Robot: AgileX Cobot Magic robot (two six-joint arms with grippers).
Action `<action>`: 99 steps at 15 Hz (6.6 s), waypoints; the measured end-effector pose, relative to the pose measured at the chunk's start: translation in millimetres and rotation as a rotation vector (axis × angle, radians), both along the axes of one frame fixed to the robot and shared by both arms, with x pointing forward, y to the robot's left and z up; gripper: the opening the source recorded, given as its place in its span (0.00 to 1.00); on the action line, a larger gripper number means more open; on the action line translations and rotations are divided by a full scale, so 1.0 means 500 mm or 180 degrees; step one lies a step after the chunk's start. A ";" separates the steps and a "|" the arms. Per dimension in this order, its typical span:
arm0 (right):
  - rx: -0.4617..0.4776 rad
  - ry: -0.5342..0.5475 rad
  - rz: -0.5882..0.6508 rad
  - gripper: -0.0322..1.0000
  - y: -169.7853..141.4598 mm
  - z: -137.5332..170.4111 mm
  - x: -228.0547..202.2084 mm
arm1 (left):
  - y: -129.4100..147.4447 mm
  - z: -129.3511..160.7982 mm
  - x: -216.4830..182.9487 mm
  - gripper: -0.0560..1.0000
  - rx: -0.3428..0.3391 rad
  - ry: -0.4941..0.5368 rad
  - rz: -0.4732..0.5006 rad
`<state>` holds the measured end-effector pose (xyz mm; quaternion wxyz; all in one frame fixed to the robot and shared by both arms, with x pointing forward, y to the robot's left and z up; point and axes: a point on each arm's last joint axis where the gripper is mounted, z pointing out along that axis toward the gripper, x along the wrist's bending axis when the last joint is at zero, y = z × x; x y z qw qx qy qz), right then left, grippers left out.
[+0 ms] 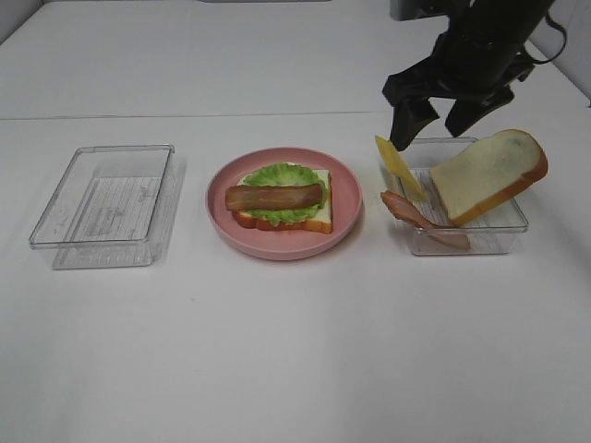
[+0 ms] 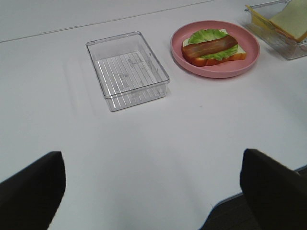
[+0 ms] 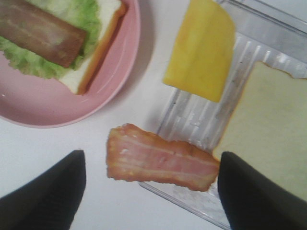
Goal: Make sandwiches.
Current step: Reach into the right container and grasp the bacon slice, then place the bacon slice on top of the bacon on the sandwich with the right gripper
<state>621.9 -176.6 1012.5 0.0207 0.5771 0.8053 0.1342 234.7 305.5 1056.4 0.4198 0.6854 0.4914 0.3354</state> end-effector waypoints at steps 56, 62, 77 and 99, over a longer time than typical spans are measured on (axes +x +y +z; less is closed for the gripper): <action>0.2074 -0.0124 0.0290 0.03 0.128 0.112 -0.010 | 0.000 0.000 0.000 0.92 0.0003 -0.0001 0.0002; 0.2963 0.0134 0.0084 0.03 0.175 -0.002 0.053 | 0.000 0.000 0.000 0.92 0.0003 -0.0001 0.0002; 0.2591 0.0550 -0.0424 0.03 0.176 -0.182 0.089 | 0.000 0.000 0.000 0.92 0.0003 -0.0001 0.0002; 0.1340 0.0042 -0.0442 0.57 0.123 -0.194 0.102 | 0.001 0.000 0.000 0.92 0.0018 -0.0006 0.0013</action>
